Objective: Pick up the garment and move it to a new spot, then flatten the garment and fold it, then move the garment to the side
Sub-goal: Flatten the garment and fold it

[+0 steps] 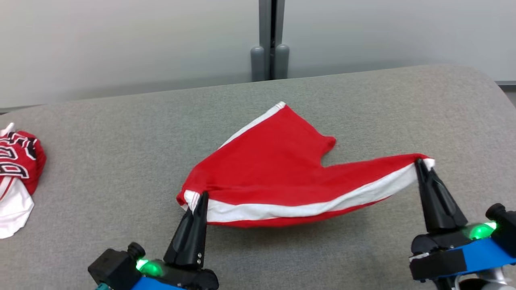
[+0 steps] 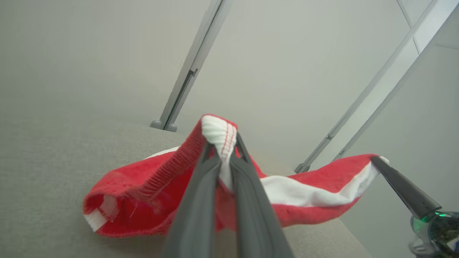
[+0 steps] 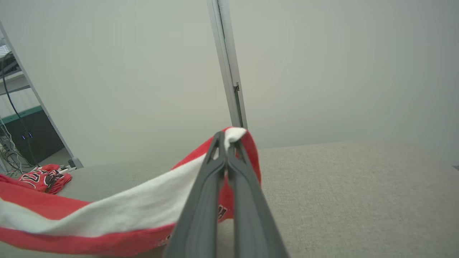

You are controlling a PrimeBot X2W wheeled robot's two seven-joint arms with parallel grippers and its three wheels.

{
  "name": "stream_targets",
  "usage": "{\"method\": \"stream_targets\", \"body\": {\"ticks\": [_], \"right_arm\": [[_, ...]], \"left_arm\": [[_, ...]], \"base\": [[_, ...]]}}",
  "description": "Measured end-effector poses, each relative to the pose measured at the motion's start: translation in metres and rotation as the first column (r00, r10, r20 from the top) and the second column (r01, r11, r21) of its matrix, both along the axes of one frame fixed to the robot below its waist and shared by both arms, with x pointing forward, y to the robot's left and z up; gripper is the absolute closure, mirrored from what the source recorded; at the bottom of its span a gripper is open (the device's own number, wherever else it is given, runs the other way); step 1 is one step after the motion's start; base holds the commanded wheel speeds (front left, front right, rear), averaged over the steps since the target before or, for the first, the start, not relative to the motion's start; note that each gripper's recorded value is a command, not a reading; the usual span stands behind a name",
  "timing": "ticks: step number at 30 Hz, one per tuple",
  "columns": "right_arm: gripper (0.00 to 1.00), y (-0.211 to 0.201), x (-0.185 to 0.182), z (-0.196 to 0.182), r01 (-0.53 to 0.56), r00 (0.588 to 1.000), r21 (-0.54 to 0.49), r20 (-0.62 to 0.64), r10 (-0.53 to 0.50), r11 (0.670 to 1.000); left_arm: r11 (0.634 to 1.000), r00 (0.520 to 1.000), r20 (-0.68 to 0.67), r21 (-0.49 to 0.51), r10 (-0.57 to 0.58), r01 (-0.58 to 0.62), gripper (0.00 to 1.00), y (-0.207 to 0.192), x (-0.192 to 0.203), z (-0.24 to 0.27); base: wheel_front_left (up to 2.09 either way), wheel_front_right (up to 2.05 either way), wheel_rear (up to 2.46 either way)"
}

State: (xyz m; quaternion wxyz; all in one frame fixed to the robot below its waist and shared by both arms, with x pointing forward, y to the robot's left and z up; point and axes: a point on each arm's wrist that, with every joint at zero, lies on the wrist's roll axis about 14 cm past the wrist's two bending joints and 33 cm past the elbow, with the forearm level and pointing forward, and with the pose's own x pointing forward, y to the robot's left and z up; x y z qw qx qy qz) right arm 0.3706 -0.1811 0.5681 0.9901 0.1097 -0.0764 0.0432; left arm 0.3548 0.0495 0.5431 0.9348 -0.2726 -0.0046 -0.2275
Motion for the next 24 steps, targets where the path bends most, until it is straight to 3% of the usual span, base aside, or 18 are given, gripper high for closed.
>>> {"method": "stream_targets", "body": {"ticks": [8, 14, 24], "right_arm": [[1.00, 0.001, 0.027, -0.027, -0.016, 0.991, -0.029, -0.137, 0.012, 0.999], [1.00, 0.021, 0.088, -0.047, -0.099, 0.974, -0.039, -0.207, 0.089, 0.994], [1.00, 0.075, 0.195, -0.088, -0.246, 0.902, -0.036, -0.374, 0.215, 0.969]], "left_arm": [[0.995, 0.974, -0.210, -0.025, 0.089, -0.096, 1.00, 0.013, -0.007, -0.047], [0.971, 0.926, -0.339, -0.110, 0.165, -0.213, 1.00, 0.024, 0.016, -0.071], [0.954, 0.828, -0.520, -0.077, 0.210, -0.290, 1.00, 0.051, 0.076, -0.116]], "base": [[0.00, 0.00, 0.00], [0.00, 0.00, 0.00], [0.00, 0.00, 0.00]]}}
